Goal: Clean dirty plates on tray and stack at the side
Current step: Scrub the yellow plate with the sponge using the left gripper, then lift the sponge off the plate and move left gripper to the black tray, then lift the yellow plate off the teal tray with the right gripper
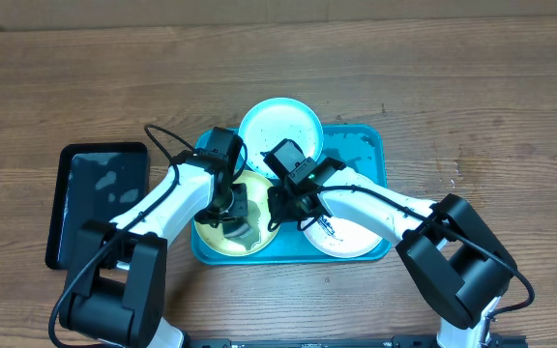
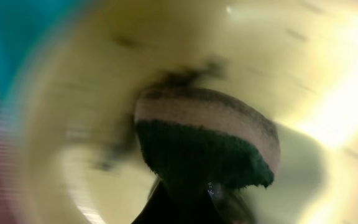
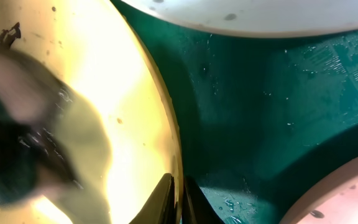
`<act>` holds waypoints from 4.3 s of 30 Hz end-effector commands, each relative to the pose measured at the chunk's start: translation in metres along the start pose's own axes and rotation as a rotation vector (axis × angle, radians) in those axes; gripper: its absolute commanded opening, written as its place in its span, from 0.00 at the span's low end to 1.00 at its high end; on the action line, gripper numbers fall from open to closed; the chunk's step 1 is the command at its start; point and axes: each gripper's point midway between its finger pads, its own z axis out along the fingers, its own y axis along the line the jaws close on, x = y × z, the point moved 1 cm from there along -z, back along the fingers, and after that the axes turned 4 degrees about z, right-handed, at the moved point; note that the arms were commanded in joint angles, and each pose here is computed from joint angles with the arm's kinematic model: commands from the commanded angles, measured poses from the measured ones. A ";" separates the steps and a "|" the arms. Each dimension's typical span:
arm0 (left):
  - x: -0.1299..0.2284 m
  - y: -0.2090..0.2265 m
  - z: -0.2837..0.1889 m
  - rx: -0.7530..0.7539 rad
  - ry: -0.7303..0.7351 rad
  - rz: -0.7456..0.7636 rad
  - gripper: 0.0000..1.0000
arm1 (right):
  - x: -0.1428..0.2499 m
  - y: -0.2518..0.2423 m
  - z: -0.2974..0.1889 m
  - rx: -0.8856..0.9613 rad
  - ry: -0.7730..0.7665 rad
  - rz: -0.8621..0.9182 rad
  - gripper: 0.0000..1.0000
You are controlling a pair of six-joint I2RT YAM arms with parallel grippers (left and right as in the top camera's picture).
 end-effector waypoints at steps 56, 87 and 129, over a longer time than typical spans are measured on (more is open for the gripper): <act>-0.045 0.079 -0.011 -0.368 -0.199 -0.070 0.04 | 0.005 -0.009 0.002 0.031 0.019 0.007 0.04; 0.019 0.006 -0.003 0.104 0.140 -0.027 0.04 | 0.001 -0.006 0.002 0.018 0.005 0.004 0.04; -0.038 0.175 -0.104 0.126 -0.064 -0.628 0.04 | -0.090 0.021 -0.148 0.365 -0.372 -0.297 0.04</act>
